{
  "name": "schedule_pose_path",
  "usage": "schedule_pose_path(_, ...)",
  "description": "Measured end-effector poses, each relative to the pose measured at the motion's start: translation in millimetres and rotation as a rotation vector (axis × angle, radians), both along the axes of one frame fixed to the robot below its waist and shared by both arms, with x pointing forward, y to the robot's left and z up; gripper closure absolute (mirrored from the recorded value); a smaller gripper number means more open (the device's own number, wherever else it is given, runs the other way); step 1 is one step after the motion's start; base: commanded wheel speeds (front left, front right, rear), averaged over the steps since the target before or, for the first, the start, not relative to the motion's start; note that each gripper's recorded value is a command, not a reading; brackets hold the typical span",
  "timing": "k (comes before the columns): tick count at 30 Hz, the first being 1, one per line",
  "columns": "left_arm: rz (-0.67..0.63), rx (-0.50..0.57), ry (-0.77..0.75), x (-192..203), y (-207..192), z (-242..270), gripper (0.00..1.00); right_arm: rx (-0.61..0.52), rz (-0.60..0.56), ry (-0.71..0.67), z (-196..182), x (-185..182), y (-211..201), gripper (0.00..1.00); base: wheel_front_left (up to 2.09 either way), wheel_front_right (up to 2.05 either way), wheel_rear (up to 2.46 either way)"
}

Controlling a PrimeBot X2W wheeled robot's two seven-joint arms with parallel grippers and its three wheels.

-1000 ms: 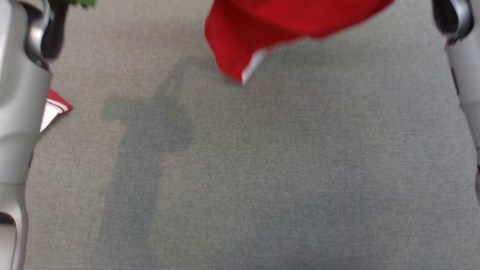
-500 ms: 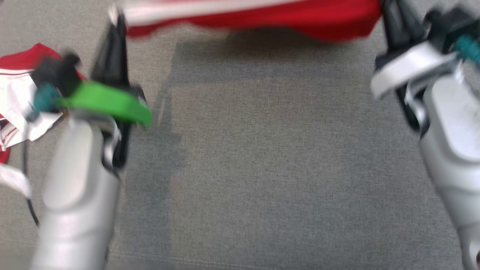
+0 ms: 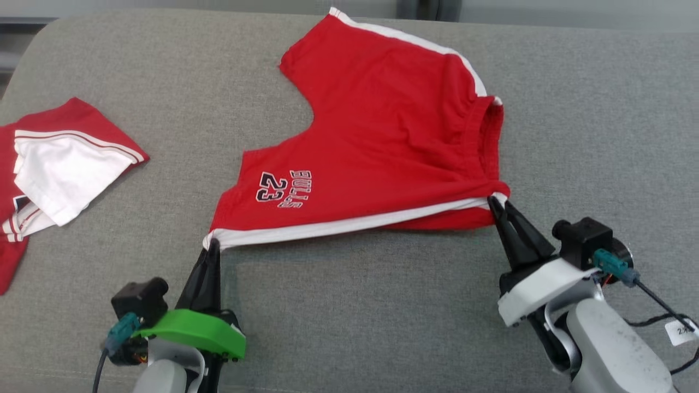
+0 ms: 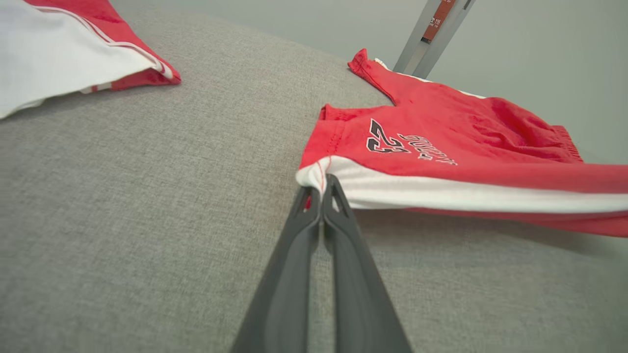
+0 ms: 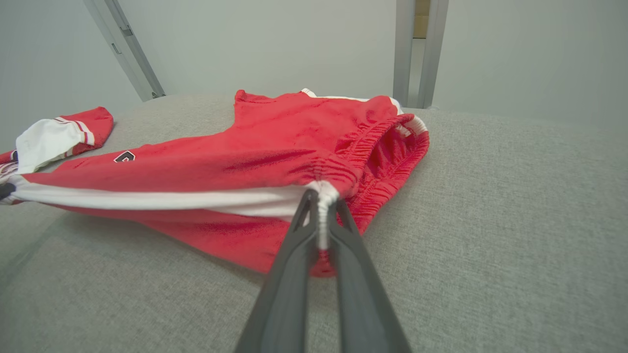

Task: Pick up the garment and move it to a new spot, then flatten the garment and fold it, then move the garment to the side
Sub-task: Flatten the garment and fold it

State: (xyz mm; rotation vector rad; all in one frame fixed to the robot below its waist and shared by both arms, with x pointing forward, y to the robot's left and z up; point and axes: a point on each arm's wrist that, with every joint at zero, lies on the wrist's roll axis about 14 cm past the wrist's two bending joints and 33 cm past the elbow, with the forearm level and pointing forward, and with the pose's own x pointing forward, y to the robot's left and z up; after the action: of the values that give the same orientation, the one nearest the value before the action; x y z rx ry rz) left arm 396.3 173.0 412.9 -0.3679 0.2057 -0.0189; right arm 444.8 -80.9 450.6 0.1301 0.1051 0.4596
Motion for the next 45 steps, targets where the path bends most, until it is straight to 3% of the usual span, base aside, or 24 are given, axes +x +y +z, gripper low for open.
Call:
schedule_pose_path(13,-0.019,-0.023,0.006,-66.5,-12.0,1.7,1.0,0.085,-0.06,0.092,-9.4,-81.4,-12.4,1.0,0.0,0.0,0.0)
schedule_pose_path(19,-0.01,-0.019,-0.034,-64.5,-8.8,13.1,1.0,0.107,-0.08,0.088,-5.5,-92.5,-15.8,1.0,0.0,0.0,0.0)
schedule_pose_path(26,-0.095,0.034,-0.158,-2.5,-17.4,51.3,1.0,0.156,-0.107,0.027,14.9,-58.4,-11.7,1.0,0.0,0.0,0.0)
schedule_pose_path(35,-0.33,0.19,-0.293,102.1,-53.8,95.9,1.0,0.212,-0.164,-0.011,27.3,4.6,-13.0,1.0,0.0,0.0,0.0)
schedule_pose_path(45,-0.532,0.294,-0.157,190.5,-90.0,74.3,1.0,0.211,-0.239,0.022,4.1,49.9,-32.5,1.0,0.0,0.0,0.0)
